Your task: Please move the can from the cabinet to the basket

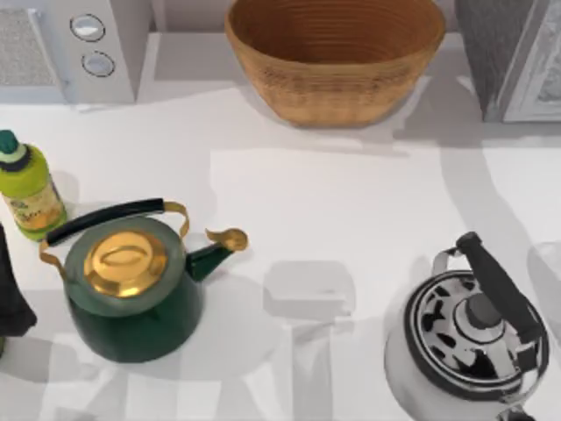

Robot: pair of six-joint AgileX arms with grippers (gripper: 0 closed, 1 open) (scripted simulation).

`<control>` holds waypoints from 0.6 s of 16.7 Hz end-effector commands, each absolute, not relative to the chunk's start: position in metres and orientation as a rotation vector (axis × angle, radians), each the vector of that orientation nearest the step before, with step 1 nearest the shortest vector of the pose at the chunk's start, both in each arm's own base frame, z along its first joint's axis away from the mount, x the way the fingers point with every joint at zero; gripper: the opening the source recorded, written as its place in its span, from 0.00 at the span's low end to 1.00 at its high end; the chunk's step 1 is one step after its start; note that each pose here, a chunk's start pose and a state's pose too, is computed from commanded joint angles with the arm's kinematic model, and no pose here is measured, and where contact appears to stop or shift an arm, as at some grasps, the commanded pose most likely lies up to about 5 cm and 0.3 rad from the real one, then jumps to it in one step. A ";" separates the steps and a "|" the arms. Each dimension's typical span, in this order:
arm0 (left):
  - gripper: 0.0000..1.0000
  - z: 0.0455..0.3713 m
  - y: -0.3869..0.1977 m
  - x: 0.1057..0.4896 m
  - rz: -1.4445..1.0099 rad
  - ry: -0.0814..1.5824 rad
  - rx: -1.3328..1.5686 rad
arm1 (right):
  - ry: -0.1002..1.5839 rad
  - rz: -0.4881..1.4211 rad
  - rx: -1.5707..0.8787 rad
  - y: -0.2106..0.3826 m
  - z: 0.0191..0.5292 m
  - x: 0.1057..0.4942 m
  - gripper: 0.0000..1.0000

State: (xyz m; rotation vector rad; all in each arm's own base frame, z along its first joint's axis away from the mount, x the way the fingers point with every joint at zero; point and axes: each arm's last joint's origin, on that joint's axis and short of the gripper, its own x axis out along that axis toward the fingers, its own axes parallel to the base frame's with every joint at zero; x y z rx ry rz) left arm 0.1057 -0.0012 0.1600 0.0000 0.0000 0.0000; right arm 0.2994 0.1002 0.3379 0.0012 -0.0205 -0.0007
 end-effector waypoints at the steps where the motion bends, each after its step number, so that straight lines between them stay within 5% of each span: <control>1: 1.00 0.160 -0.001 0.106 0.000 0.000 0.000 | -0.017 0.000 0.001 0.118 0.335 0.322 0.00; 5: 1.00 0.160 -0.001 0.106 0.000 0.000 0.000 | -0.002 0.001 -0.002 0.189 0.298 0.396 0.00; 10: 1.00 0.160 -0.001 0.106 0.000 0.000 0.000 | 0.005 0.002 -0.003 0.252 0.244 0.439 0.00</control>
